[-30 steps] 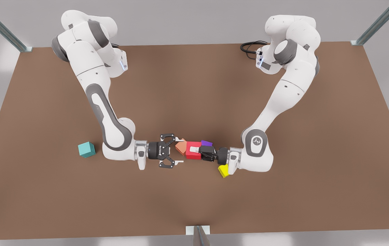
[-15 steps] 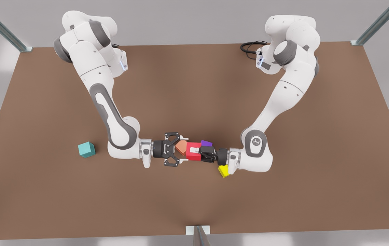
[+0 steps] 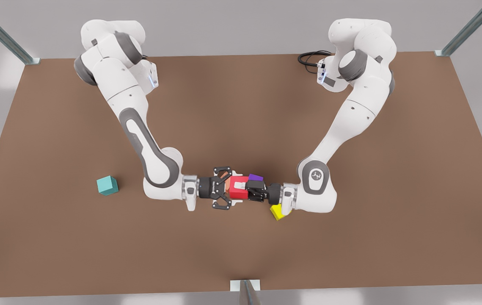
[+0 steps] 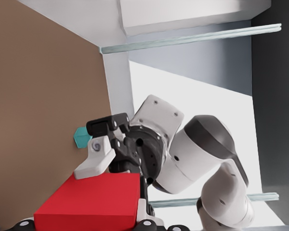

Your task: Pick up red wooden cube and pass to hand red wooden cube and place in blue wooden cube

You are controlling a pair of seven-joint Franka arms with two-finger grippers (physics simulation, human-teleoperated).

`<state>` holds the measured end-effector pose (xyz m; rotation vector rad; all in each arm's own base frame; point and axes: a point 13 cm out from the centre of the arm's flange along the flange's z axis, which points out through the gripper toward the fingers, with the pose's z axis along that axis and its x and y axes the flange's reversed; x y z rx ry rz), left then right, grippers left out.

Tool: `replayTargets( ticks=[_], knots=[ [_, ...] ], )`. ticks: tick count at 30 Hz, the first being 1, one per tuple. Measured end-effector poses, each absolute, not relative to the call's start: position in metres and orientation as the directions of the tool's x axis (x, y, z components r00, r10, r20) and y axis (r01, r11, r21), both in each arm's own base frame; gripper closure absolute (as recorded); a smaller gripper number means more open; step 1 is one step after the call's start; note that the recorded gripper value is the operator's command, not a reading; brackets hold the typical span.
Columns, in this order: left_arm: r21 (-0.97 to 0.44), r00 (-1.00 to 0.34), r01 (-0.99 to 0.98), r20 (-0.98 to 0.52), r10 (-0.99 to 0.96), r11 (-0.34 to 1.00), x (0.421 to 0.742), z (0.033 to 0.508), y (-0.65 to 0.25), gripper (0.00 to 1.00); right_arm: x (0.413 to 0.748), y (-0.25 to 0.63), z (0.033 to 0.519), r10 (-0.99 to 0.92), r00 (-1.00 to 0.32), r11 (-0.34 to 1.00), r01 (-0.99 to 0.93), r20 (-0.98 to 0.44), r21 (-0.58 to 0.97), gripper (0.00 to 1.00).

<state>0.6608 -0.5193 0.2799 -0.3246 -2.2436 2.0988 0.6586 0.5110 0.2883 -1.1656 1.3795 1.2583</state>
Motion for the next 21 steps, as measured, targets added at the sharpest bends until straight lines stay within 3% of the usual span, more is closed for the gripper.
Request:
replayTargets(
  ticks=[19,20,21],
  knots=[
    [-0.992,-0.978,0.116,-0.106,0.18,0.049,0.66,0.281,-0.524,0.47,0.663,0.513,0.281,-0.07,-0.168,0.047,-0.985,-0.983,0.165,0.01],
    [-0.992,-0.978,0.116,-0.105,0.18,0.049,0.66,0.281,-0.524,0.47,0.663,0.513,0.281,-0.069,-0.168,0.047,-0.985,-0.983,0.165,0.09],
    [-0.992,-0.978,0.115,-0.104,0.181,0.05,0.659,0.28,-0.524,0.47,0.664,0.513,0.282,-0.069,-0.168,0.047,-0.985,-0.983,0.165,0.24]
  ],
)
